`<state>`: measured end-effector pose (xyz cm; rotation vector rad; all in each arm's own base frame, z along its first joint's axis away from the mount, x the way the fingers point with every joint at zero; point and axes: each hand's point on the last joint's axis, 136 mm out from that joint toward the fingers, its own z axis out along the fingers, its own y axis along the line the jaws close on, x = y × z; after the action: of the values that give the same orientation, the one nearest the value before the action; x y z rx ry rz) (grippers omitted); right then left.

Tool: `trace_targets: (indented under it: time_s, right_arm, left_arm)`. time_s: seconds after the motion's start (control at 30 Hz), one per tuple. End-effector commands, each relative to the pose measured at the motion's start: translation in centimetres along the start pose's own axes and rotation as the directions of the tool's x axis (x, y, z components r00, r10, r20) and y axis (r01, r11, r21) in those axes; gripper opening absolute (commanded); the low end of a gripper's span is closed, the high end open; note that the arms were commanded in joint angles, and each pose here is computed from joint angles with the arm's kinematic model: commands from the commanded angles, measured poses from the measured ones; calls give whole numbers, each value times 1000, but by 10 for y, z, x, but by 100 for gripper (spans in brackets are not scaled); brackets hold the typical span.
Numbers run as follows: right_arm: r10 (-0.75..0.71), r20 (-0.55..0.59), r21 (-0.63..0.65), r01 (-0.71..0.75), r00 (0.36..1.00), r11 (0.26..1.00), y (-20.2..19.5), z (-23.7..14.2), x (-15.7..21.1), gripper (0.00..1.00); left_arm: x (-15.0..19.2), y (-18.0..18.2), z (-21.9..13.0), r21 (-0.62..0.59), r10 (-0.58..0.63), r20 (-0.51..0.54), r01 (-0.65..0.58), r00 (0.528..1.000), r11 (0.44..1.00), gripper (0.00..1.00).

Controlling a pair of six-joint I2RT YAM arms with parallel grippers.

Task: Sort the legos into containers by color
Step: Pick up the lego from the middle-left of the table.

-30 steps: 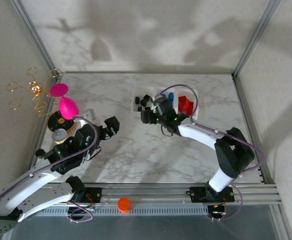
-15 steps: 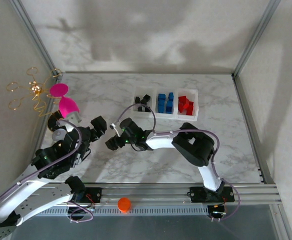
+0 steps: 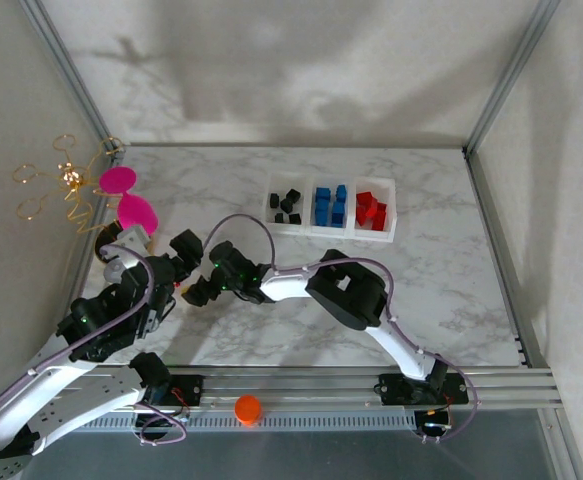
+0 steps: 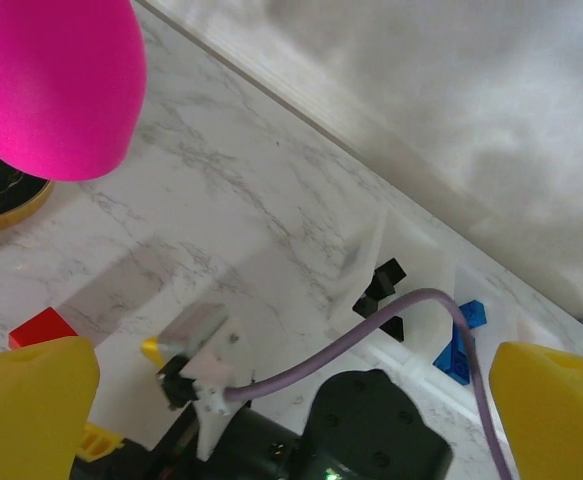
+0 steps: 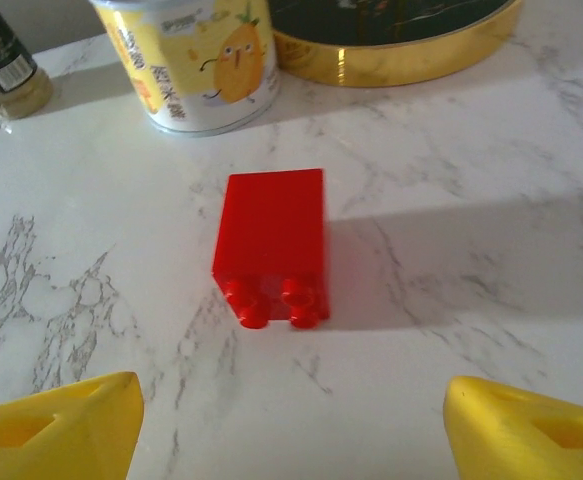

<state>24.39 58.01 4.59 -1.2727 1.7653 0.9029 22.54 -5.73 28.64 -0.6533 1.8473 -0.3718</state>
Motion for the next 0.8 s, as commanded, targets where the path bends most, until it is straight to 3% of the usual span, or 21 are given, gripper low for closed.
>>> trace_targets:
  time_s: [0.0,0.33,0.53,0.77]
  right_arm:
    - [-70,34,-26,70,997,997,14,13,-11,80]
    - [-89,-27,21,89,996,996,0,52,0,78]
    - [-89,-36,9,89,995,996,0,64,-2,68]
    - [-85,-39,11,85,996,996,0,62,-7,43]
  left_arm:
    - [-6,9,1,-47,-1,35,2,999,999,100]
    - [-5,10,1,-52,-10,35,12,999,999,100]
    - [-8,13,0,-73,-1,38,4,999,997,100]
    - [-12,13,-3,-93,-1,30,4,1000,996,100]
